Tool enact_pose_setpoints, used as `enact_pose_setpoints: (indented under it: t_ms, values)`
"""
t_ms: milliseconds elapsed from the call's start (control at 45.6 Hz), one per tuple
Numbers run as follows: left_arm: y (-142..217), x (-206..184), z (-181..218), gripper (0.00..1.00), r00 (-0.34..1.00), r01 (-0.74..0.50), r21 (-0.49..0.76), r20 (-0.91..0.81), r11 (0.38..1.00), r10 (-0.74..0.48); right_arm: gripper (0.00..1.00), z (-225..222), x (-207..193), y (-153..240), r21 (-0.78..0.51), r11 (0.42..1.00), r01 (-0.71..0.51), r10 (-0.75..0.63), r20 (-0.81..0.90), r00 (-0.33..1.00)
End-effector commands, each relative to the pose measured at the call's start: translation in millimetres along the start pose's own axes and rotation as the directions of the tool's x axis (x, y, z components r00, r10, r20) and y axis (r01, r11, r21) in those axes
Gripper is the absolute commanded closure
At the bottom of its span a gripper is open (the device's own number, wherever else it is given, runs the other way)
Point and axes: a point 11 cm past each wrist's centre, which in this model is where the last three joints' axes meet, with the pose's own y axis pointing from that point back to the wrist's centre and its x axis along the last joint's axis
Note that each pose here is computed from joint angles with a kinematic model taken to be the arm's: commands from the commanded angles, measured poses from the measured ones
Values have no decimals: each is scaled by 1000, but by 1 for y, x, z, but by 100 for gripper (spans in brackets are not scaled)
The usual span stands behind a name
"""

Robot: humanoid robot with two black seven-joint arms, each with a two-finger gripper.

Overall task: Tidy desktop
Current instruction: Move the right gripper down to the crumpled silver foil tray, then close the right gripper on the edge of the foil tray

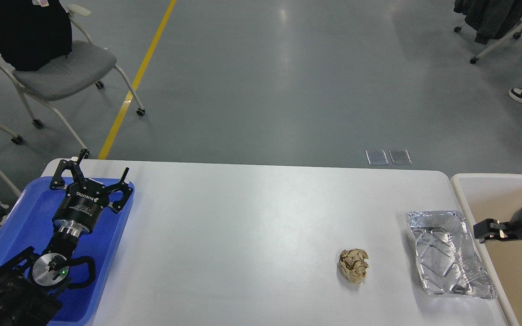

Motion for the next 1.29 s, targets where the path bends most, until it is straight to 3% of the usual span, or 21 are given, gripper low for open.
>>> enact_pose_setpoints:
  t_ms: [0,461,1053,1273]
  values:
    - [0,0,0,1,1000,0,0,0,1000,0,0,4,-14,-31,-23,1000,-17,17,-20,1000]
    - [0,0,0,1,1000,0,0,0,1000,0,0,-27,-35,-69,0,999,-41,41,-67,997]
    - [0,0,0,1,1000,0,0,0,1000,0,1,-16,-32,-81,-49,993,-110,105,-98,990]
    - [0,0,0,1,1000,0,0,0,1000,0,8,-19,-32,-81,-43,993,-110,105,-104,989]
